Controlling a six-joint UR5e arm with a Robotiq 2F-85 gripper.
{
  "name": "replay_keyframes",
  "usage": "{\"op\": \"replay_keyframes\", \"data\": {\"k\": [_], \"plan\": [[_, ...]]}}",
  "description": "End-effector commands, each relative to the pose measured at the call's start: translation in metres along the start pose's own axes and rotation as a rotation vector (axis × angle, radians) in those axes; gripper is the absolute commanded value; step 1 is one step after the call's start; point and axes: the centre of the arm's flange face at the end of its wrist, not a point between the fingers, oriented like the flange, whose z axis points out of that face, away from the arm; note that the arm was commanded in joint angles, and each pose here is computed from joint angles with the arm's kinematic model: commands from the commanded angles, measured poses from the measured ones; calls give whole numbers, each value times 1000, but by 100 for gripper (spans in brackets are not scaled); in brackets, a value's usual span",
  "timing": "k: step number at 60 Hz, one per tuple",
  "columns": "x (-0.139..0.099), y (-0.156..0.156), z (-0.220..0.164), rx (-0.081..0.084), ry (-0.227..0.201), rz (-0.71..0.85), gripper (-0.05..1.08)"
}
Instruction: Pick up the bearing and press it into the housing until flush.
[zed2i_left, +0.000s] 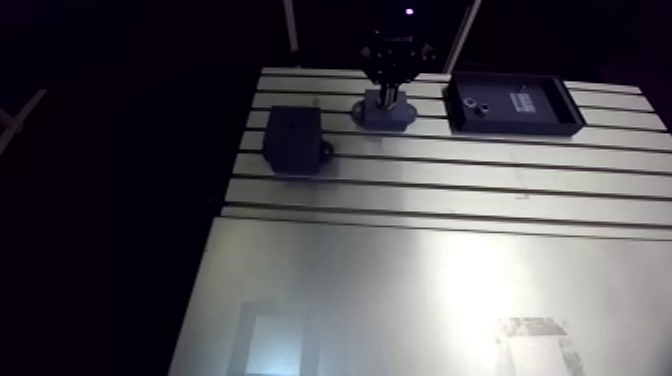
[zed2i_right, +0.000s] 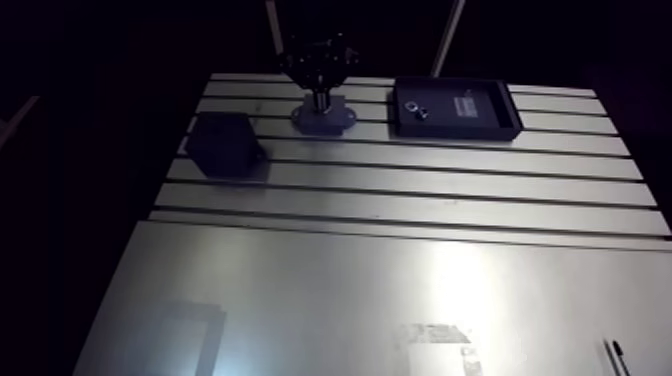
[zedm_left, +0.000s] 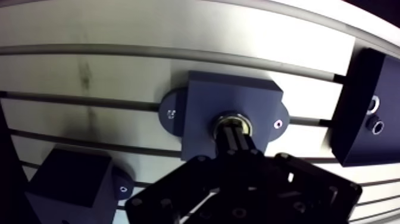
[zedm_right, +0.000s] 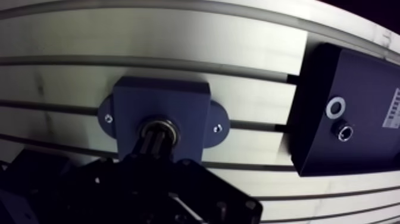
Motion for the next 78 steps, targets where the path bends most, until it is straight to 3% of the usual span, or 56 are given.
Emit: {"op": "replay_keyframes", "data": {"k": [1, 59, 78], "plan": [[0, 0, 1, 0, -2, -1, 107], [1, 2, 4, -1, 0, -4, 107], [0, 2, -24, 3, 43, -7, 107]]}}
